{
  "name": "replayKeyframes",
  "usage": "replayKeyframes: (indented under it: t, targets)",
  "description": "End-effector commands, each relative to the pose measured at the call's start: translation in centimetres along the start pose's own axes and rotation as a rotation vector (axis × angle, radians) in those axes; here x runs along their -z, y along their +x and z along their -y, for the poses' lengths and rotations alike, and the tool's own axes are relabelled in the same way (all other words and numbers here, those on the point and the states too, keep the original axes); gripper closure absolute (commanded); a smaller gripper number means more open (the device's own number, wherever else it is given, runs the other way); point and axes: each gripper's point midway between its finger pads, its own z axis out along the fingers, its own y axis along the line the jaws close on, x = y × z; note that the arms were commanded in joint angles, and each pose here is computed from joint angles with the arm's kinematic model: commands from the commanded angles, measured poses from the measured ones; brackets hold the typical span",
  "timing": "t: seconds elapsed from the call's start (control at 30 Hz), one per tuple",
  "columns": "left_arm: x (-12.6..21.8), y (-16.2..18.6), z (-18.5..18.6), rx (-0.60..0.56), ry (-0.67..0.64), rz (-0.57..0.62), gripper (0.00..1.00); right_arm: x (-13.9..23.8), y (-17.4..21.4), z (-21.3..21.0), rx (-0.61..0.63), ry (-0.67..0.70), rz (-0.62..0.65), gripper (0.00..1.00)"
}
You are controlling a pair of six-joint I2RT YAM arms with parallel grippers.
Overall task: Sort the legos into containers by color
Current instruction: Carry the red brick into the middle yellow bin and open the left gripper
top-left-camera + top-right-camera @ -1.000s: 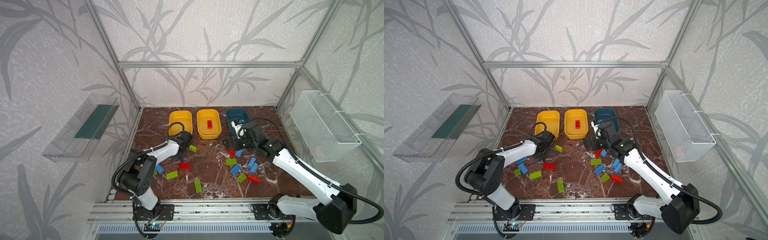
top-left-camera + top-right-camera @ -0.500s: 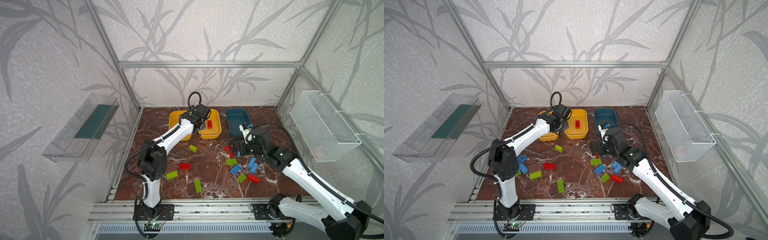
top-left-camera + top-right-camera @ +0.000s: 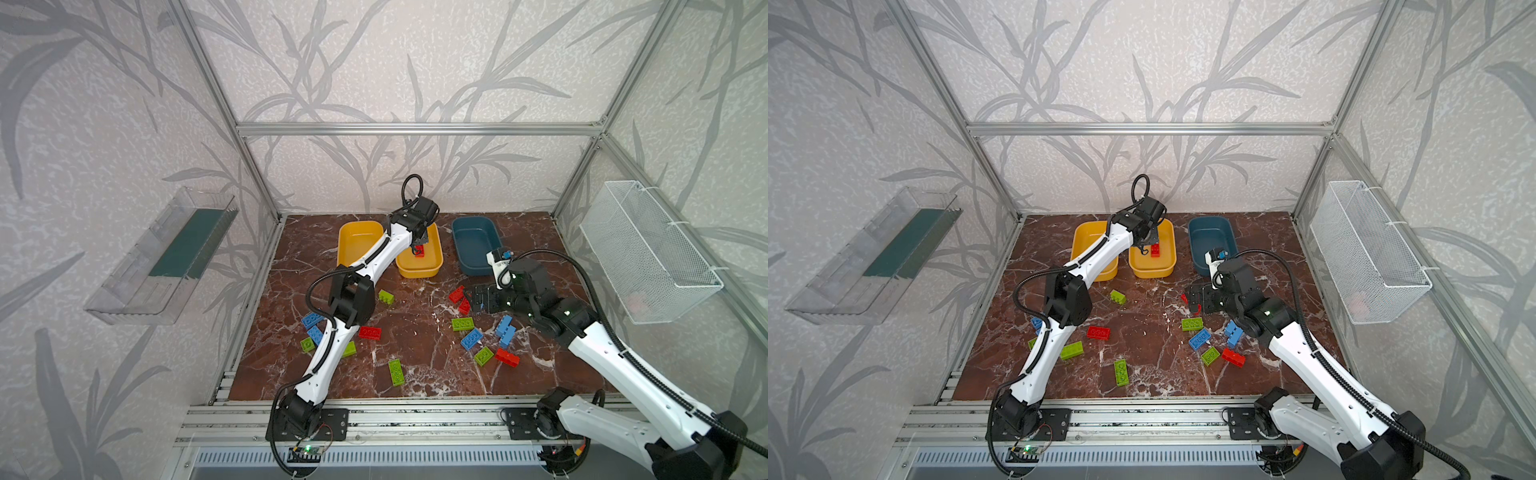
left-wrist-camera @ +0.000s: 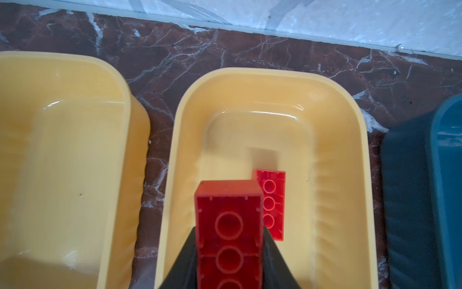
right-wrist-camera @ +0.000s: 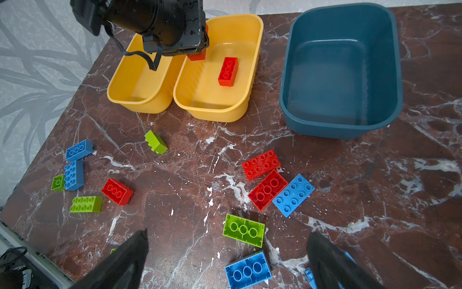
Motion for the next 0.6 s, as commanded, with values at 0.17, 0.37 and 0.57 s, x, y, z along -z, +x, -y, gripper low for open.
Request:
replayKeyframes:
  t: [0.17,0.37,0.57]
  targets:
    - [-1.1,-1.4,0.2,-0.005,0.017,0.032,0.35,0.0,0.6,1.4,-0.024,0.032,-0.019,0.01]
    - [1.8,-2.5,1.0,0.010,0.093,0.033,0.30,-0.1,0.7,1.4,-0.023,0.027,-0.023,0.01]
    - [6.4,-1.3,-0.7,0.010,0.099,0.030,0.30,0.6,0.8,0.4,-0.045,-0.028,-0.014,0.01]
